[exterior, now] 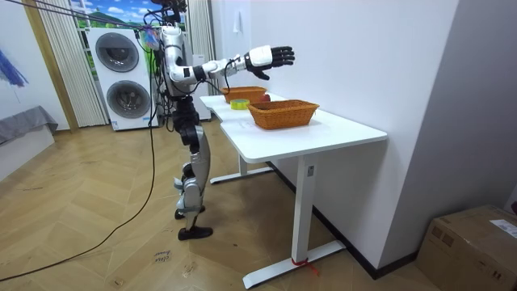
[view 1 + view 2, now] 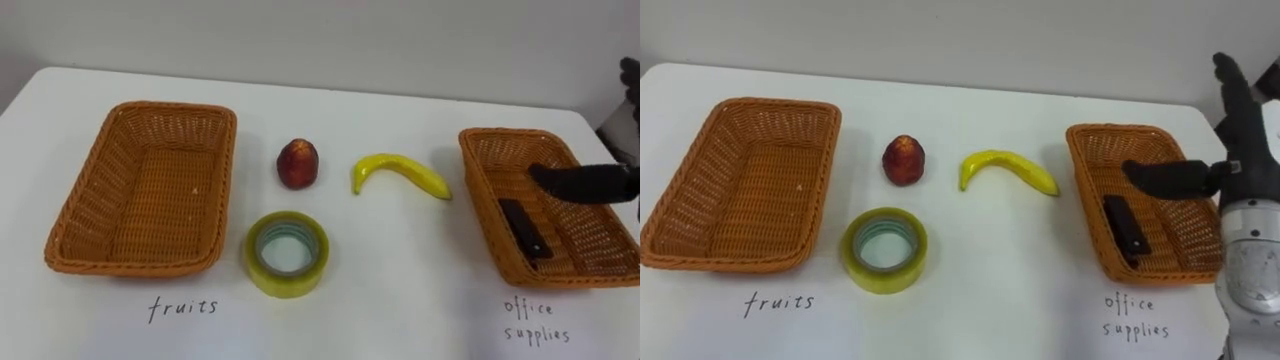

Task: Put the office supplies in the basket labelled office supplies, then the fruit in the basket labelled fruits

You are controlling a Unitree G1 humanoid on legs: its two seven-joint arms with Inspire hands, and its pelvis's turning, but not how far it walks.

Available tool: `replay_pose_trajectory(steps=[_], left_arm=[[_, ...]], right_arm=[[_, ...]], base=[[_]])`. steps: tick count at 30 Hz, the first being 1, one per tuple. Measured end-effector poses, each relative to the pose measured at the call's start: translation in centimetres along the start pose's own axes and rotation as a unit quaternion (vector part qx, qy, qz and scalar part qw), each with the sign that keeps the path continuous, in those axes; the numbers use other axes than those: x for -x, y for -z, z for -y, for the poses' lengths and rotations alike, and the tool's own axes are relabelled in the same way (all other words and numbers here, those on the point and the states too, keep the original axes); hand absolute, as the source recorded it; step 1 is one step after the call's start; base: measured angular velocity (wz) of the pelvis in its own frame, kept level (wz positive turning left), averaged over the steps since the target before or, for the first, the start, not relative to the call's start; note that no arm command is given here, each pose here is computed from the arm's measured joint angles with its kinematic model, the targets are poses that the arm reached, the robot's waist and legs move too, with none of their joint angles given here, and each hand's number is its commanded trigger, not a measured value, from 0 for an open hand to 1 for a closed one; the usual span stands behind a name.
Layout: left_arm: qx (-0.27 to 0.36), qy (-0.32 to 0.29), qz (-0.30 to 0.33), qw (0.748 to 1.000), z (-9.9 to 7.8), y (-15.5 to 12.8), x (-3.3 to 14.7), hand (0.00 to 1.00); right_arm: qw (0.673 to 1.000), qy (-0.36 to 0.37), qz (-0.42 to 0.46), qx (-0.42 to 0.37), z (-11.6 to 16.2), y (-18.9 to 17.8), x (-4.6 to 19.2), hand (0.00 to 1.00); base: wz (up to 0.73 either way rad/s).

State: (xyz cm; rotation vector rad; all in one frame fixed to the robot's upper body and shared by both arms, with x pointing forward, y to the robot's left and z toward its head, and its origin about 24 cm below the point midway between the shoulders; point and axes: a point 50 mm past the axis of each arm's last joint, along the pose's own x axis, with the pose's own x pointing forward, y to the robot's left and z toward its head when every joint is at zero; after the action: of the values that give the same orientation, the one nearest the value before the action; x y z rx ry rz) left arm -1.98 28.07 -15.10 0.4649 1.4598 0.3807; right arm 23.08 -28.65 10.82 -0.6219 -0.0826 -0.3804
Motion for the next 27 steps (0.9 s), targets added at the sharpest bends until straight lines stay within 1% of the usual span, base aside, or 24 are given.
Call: replay_pose_trajectory(steps=[4, 11, 18, 27], left_arm=[[0.000, 0.000, 0.002, 1.000, 0.0, -0.1, 0.0, 0.00], [-0.003, -0.005, 0.005, 1.000, 0.0, -0.2, 0.1, 0.00], [-0.007, -0.017, 0.018, 1.000, 0.4, -1.1, 0.1, 0.00], [-0.033, -0.003, 0.028, 0.999, 1.1, -1.5, 0.2, 0.00]], right_arm=[[0.999, 0.024, 0.018, -0.012, 0.2, -0.9, -0.7, 0.00], [0.998, 0.025, 0.038, -0.054, 0.1, -2.1, -1.4, 0.00], [0.995, -0.036, 0.044, -0.083, -2.8, -2.7, -1.0, 0.00], [0.985, -0.110, 0.037, -0.127, -7.1, -3.3, 0.3, 0.00]], base=[[0.00], [0.06], [0.07], [0.11]])
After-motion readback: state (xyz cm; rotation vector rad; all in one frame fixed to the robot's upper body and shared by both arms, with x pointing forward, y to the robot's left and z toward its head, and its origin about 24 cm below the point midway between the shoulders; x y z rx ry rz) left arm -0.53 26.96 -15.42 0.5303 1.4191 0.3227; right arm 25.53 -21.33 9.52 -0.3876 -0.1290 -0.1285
